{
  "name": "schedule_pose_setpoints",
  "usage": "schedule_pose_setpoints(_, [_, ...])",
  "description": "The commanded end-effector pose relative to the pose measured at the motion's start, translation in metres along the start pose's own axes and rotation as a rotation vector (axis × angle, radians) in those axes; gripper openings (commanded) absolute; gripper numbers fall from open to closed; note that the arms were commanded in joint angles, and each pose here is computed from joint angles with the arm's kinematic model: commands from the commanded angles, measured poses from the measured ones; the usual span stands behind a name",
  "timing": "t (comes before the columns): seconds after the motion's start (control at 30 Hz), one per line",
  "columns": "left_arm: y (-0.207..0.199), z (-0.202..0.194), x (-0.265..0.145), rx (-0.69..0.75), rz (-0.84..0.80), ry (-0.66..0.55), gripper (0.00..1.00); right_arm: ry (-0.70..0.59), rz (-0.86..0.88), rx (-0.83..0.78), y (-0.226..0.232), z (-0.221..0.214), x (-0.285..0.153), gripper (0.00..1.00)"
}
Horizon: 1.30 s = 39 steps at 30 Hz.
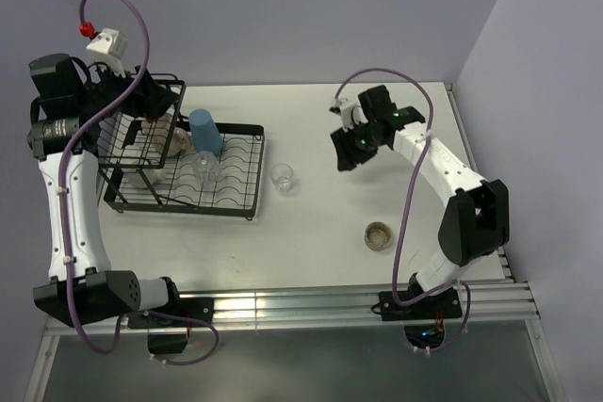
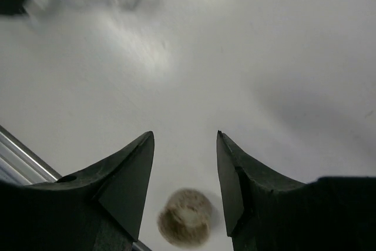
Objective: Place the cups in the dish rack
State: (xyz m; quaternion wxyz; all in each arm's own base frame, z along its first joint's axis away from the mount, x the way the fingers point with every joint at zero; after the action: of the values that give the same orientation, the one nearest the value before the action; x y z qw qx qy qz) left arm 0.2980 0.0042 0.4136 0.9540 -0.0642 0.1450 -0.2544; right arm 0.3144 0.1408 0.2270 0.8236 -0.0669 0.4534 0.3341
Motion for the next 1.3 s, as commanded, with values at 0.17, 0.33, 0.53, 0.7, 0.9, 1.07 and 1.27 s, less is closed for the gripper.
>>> schedule_pose_setpoints(0.17, [-0.041, -0.016, -0.004, 0.236, -0.263, 0.026, 0.81, 0.208, -0.035, -0.290, -0.018, -0.089, -0.063, 0.51])
schedule_pose_setpoints(0.33, [-0.049, -0.020, 0.005, 0.247, -0.276, 0.047, 0.81, 0.304, -0.042, -0.348, -0.027, -0.121, -0.063, 0.48])
schedule_pose_setpoints(0.53, [-0.049, -0.015, 0.011, 0.209, -0.279, 0.043, 0.81, 0.340, -0.023, -0.321, -0.030, -0.139, -0.043, 0.50])
schedule_pose_setpoints(0.7, [-0.047, -0.018, 0.012, 0.201, -0.275, 0.059, 0.81, 0.376, -0.009, -0.290, -0.031, -0.160, -0.026, 0.50])
schedule_pose_setpoints(0.9, [-0.046, -0.023, 0.014, 0.181, -0.271, 0.067, 0.82, 0.379, 0.006, -0.256, -0.033, -0.169, -0.007, 0.50])
schedule_pose_setpoints(1.07, [-0.043, -0.027, 0.015, 0.170, -0.249, 0.082, 0.82, 0.378, -0.005, -0.259, -0.033, -0.174, 0.007, 0.49])
schedule_pose_setpoints(1.27, [-0.042, -0.028, 0.016, 0.160, -0.228, 0.081, 0.82, 0.394, -0.008, -0.266, -0.032, -0.178, 0.016, 0.38])
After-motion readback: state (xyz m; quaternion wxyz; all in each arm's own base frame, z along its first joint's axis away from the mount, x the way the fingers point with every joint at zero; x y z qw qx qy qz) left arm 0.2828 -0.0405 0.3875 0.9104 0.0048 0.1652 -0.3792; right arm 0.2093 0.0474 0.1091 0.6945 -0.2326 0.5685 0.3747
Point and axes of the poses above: each gripper's point midway between its finger pads, its own x axis out along the fingers, its own y axis along the line the jaws close on, z = x × y, the point moved 8 cm from there along -x, back along the fingers
